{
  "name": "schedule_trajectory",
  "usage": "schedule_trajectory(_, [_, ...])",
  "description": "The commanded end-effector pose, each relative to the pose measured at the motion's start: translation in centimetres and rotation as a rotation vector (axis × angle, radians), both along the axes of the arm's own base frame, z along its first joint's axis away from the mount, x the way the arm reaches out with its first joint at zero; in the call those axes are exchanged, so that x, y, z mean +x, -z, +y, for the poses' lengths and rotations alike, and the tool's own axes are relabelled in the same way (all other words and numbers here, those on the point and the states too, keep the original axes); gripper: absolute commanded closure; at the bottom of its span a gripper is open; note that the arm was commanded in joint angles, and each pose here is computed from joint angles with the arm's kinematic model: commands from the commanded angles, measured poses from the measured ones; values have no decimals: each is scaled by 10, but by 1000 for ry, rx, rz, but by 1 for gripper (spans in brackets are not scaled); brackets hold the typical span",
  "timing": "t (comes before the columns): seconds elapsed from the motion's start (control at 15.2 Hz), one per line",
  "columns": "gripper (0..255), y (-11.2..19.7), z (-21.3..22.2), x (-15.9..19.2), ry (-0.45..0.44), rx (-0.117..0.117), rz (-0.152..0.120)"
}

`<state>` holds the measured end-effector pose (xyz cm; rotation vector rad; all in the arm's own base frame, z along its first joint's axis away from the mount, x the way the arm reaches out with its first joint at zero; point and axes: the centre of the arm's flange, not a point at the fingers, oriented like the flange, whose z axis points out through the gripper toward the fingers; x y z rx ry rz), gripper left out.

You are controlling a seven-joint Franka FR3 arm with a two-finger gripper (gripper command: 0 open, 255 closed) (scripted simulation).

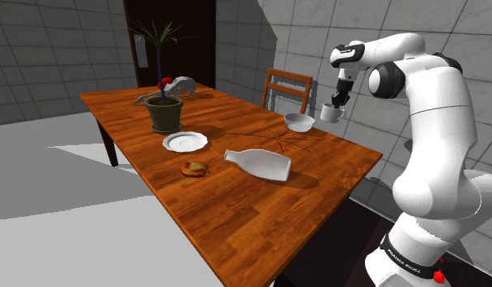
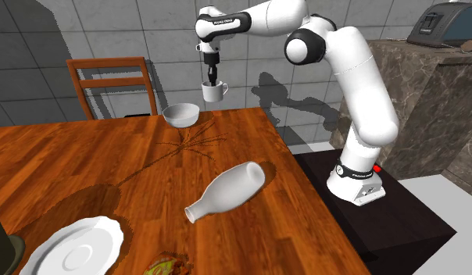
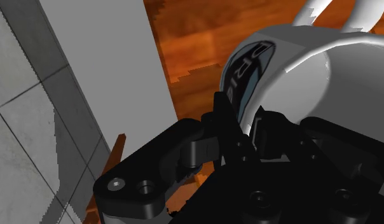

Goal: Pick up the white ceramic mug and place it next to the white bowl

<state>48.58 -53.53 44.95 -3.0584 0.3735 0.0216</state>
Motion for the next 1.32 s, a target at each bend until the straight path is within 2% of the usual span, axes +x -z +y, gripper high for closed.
schedule_trajectory(0.0, [255,11,-1,0,0,0,0])
schedule_trajectory(1.06, [255,96,-1,0,0,0,0])
schedule_trajectory(1.25, [255,100,-1,0,0,0,0])
